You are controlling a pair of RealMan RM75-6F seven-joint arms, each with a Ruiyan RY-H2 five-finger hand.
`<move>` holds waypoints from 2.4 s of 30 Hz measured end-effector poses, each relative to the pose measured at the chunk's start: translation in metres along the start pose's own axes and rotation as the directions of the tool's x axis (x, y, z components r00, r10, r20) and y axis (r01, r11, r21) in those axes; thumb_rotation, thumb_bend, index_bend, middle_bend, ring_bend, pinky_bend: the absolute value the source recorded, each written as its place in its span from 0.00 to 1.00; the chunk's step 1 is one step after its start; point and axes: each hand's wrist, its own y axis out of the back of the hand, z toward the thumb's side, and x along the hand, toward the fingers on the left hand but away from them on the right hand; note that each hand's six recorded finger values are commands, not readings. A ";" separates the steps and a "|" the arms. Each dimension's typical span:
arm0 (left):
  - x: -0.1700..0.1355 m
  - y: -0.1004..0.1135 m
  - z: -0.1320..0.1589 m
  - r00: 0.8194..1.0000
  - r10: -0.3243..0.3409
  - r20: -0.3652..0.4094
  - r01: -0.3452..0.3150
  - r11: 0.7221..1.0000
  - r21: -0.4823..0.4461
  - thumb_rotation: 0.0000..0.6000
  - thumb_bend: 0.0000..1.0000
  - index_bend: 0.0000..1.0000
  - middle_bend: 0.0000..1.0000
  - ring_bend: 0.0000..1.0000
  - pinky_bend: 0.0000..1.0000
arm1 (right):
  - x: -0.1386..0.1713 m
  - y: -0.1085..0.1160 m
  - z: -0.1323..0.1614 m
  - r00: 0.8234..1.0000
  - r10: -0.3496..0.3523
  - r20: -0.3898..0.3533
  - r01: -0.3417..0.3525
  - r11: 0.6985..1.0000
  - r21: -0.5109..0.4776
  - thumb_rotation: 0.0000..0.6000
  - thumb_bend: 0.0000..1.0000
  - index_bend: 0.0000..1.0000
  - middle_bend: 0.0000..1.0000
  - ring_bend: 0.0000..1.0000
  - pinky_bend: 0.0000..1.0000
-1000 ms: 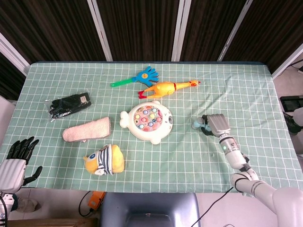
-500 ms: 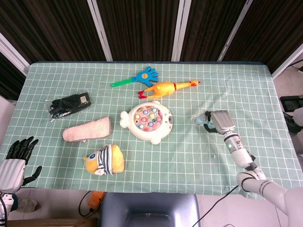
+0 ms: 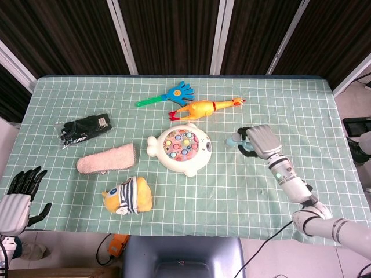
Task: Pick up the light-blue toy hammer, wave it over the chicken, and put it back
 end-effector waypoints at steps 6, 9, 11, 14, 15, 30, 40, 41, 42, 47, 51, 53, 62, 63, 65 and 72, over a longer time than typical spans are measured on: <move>0.001 0.002 -0.001 1.000 0.003 -0.001 -0.003 1.000 -0.009 1.00 0.33 0.00 0.02 0.00 0.05 | -0.019 0.027 0.035 1.000 0.007 -0.021 -0.005 0.991 0.131 1.00 0.56 1.00 0.71 0.90 1.00; 0.001 0.002 -0.003 1.000 0.000 -0.004 0.000 1.000 -0.014 1.00 0.33 0.00 0.02 0.00 0.05 | -0.033 0.034 0.053 1.000 0.019 -0.011 -0.017 0.983 0.182 1.00 0.56 1.00 0.71 0.90 1.00; 0.001 0.003 -0.004 1.000 0.003 -0.007 -0.003 1.000 -0.018 1.00 0.33 0.00 0.02 0.00 0.05 | -0.044 0.037 0.068 1.000 0.029 -0.005 -0.027 0.976 0.216 1.00 0.56 1.00 0.71 0.90 1.00; 0.001 0.004 -0.005 1.000 -0.001 -0.007 0.001 1.000 -0.021 1.00 0.33 0.00 0.02 0.00 0.05 | -0.058 0.036 0.090 0.999 0.048 0.005 -0.047 0.966 0.254 1.00 0.56 1.00 0.71 0.90 1.00; 0.000 0.004 -0.006 1.000 -0.003 -0.007 0.002 1.000 -0.023 1.00 0.33 0.00 0.02 0.00 0.05 | -0.062 0.034 0.097 0.998 0.055 0.009 -0.055 0.965 0.257 1.00 0.56 1.00 0.71 0.90 1.00; -0.001 0.009 -0.009 1.000 0.002 -0.003 -0.003 0.999 -0.047 1.00 0.33 0.00 0.02 0.00 0.05 | -0.095 0.001 0.140 0.993 0.103 0.061 -0.118 0.933 0.341 1.00 0.56 1.00 0.71 0.89 1.00; -0.001 0.010 -0.010 1.000 0.006 0.001 -0.006 0.999 -0.049 1.00 0.33 0.00 0.02 0.00 0.05 | -0.103 -0.012 0.148 0.990 0.122 0.069 -0.138 0.932 0.335 1.00 0.56 1.00 0.71 0.89 1.00; -0.001 0.010 -0.010 1.000 0.006 0.001 -0.006 0.999 -0.049 1.00 0.33 0.00 0.02 0.00 0.05 | -0.103 -0.013 0.148 0.990 0.124 0.069 -0.140 0.930 0.339 1.00 0.56 1.00 0.71 0.89 1.00; -0.002 0.010 -0.010 1.000 0.007 0.000 -0.007 0.999 -0.049 1.00 0.33 0.00 0.02 0.00 0.05 | -0.103 -0.014 0.148 0.990 0.126 0.069 -0.142 0.929 0.341 1.00 0.56 1.00 0.71 0.89 1.00; -0.002 0.010 -0.010 1.000 0.009 -0.001 -0.009 0.999 -0.049 1.00 0.33 0.00 0.02 0.00 0.05 | -0.106 -0.021 0.150 0.990 0.126 0.064 -0.141 0.925 0.353 1.00 0.56 1.00 0.71 0.89 1.00; -0.002 0.010 -0.010 1.000 0.008 -0.001 -0.008 0.999 -0.051 1.00 0.33 0.00 0.02 0.00 0.05 | -0.108 -0.024 0.151 0.990 0.125 0.065 -0.139 0.924 0.357 1.00 0.56 1.00 0.71 0.89 1.00; -0.002 0.011 -0.010 1.000 0.008 -0.002 -0.009 0.999 -0.052 1.00 0.33 0.00 0.02 0.00 0.05 | -0.109 -0.025 0.151 0.990 0.125 0.067 -0.141 0.923 0.358 1.00 0.56 1.00 0.71 0.89 1.00; -0.003 0.011 -0.010 1.000 0.008 0.000 -0.008 0.999 -0.050 1.00 0.33 0.00 0.02 0.00 0.05 | -0.110 -0.033 0.151 0.987 0.140 0.076 -0.159 0.915 0.371 1.00 0.56 1.00 0.71 0.89 1.00; -0.004 0.011 -0.010 1.000 0.010 0.000 -0.010 0.999 -0.050 1.00 0.33 0.00 0.02 0.00 0.05 | -0.110 -0.033 0.151 0.987 0.141 0.077 -0.159 0.914 0.373 1.00 0.56 1.00 0.71 0.89 1.00; -0.004 0.012 -0.010 1.000 0.014 0.000 -0.014 0.999 -0.049 1.00 0.33 0.00 0.02 0.00 0.05 | -0.110 -0.034 0.150 0.986 0.143 0.081 -0.163 0.911 0.379 1.00 0.56 1.00 0.71 0.89 1.00; -0.005 0.012 -0.010 1.000 0.016 0.001 -0.016 0.999 -0.048 1.00 0.33 0.00 0.02 0.00 0.05 | -0.107 -0.026 0.149 0.988 0.130 0.083 -0.152 0.918 0.366 1.00 0.56 1.00 0.71 0.89 1.00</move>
